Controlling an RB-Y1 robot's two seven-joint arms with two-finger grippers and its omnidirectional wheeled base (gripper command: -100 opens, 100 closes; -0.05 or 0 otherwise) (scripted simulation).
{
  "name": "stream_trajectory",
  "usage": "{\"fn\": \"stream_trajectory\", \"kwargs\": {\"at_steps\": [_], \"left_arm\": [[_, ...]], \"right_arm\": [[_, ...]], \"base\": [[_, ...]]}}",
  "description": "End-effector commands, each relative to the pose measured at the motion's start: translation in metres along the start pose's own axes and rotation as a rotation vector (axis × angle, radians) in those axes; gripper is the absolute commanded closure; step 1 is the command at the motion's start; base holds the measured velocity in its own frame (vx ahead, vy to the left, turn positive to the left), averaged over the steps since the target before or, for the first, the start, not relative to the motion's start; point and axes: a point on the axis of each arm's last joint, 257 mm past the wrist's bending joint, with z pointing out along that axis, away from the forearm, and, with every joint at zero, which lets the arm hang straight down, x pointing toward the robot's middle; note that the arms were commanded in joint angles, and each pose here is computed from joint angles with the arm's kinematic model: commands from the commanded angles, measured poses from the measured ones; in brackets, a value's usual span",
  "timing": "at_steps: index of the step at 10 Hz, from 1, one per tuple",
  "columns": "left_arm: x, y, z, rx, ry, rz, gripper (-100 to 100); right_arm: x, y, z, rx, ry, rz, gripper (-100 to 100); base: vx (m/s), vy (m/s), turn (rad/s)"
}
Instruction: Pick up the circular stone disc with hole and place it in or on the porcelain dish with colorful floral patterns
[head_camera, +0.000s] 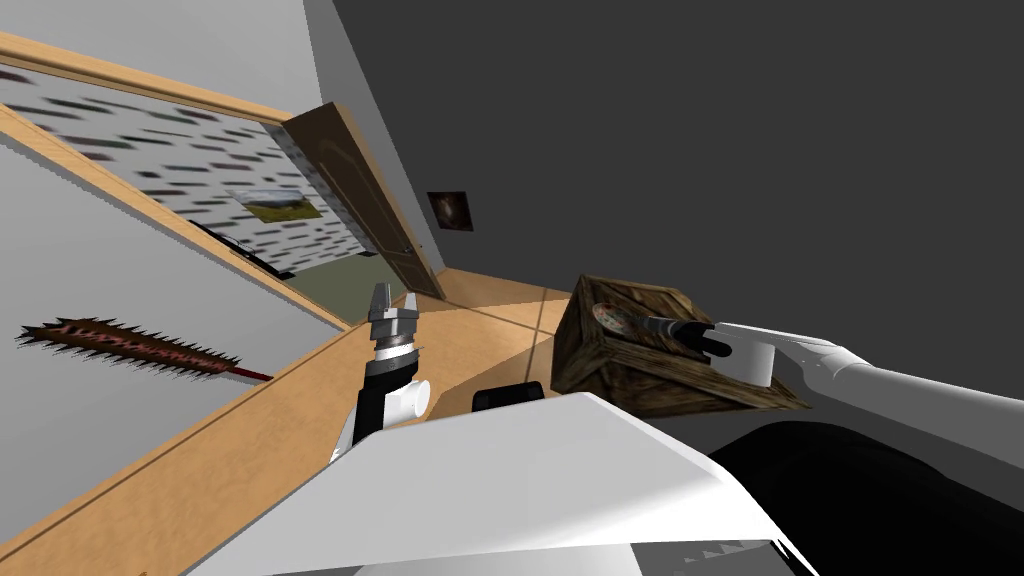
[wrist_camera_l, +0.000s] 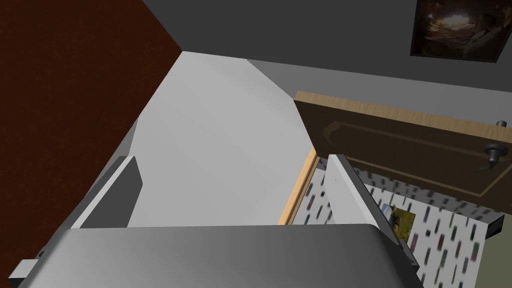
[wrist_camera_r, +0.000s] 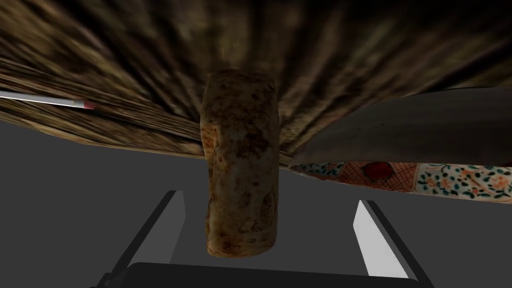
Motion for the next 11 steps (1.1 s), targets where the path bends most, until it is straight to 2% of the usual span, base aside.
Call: {"fn": "stream_trajectory", "kwargs": {"at_steps": [1, 5, 6, 7, 9, 10, 11], "left_arm": [[0.000, 0.000, 0.000, 0.000, 0.000, 0.000, 0], [0.000, 0.000, 0.000, 0.000, 0.000, 0.000, 0], [0.000, 0.000, 0.000, 0.000, 0.000, 0.000, 0], [0.000, 0.000, 0.000, 0.000, 0.000, 0.000, 0], [0.000, 0.000, 0.000, 0.000, 0.000, 0.000, 0], [0.000, 0.000, 0.000, 0.000, 0.000, 0.000, 0], [0.000, 0.000, 0.000, 0.000, 0.000, 0.000, 0]], "right_arm": [[0.000, 0.000, 0.000, 0.000, 0.000, 0.000, 100], [0.000, -0.001, 0.000, 0.003, -0.001, 0.000, 100], [0.000, -0.001, 0.000, 0.003, -0.001, 0.000, 0], [-0.004, 0.008, -0.002, -0.011, -0.001, -0.009, 100], [-0.010, 0.026, -0.004, -0.043, -0.004, -0.033, 100], [-0.009, 0.019, -0.003, -0.035, -0.002, -0.028, 100], [-0.009, 0.020, -0.003, -0.036, -0.002, -0.028, 0]], "base": [[-0.003, -0.003, -0.012], [0.000, -0.002, -0.003], [0.000, 0.000, 0.000], [0.021, 0.001, -0.215], [0.042, 0.018, -0.254], [0.017, 0.008, -0.026], [0.000, 0.000, 0.000]]}}
